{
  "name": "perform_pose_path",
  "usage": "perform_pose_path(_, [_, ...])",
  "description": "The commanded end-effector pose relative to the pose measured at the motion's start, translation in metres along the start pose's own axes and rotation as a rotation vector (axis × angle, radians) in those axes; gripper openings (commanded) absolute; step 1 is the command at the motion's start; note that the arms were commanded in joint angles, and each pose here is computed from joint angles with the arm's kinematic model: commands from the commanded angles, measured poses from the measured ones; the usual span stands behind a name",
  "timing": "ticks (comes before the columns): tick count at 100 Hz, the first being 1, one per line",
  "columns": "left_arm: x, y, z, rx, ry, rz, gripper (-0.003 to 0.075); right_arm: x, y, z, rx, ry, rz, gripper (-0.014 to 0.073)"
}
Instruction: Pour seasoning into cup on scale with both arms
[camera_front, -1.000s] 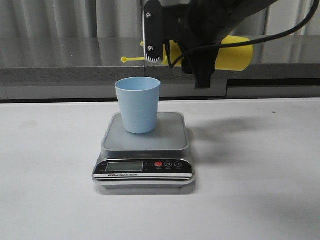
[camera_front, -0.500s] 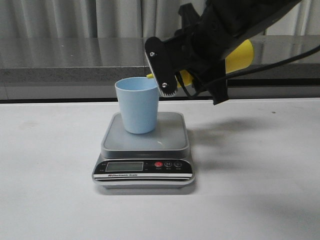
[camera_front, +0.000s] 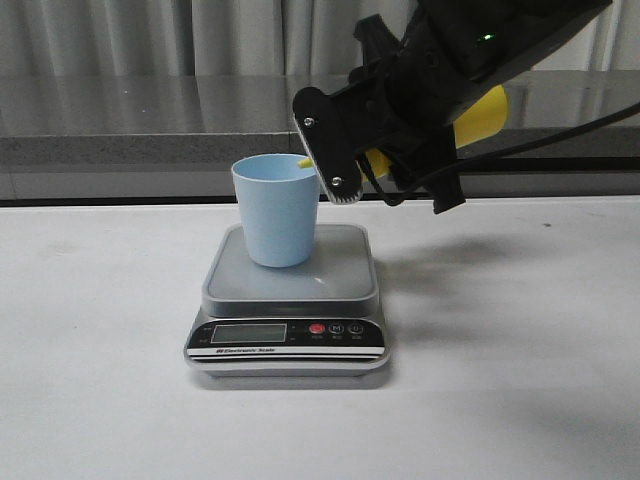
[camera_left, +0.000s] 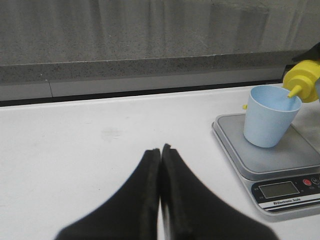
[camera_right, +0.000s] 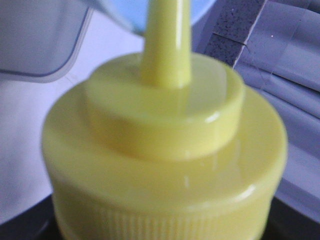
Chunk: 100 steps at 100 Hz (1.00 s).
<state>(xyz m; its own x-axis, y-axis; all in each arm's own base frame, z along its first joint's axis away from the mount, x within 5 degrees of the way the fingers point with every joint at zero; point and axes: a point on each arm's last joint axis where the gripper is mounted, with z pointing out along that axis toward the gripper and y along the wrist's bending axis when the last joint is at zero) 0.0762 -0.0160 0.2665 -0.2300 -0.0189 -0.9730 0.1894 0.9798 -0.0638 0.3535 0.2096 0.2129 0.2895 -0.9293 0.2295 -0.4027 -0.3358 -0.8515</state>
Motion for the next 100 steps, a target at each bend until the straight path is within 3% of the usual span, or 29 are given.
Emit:
perform_pose_path(1, [-0.016, -0.001, -0.002, 0.004, -0.101, -0.012, -0.0020, 0.013, -0.027, -0.020, 0.087, 0.044, 0.116, -0.0058])
perform_pose_path(39, [-0.016, -0.001, -0.002, 0.004, -0.101, -0.012, -0.0020, 0.053, -0.039, -0.042, 0.042, 0.033, 1.027, -0.0058])
perform_pose_path(53, [-0.016, -0.001, -0.002, 0.004, -0.101, -0.012, -0.0020, 0.068, -0.043, -0.048, 0.005, -0.048, 1.277, -0.0058])
perform_pose_path(86, [-0.016, -0.001, -0.002, 0.004, -0.101, -0.012, -0.0020, 0.084, -0.021, -0.047, -0.034, -0.281, 1.505, -0.0058])
perform_pose_path(100, [-0.016, -0.001, -0.002, 0.004, -0.101, -0.012, -0.0020, 0.089, -0.004, -0.047, 0.044, -0.366, 1.572, -0.0058])
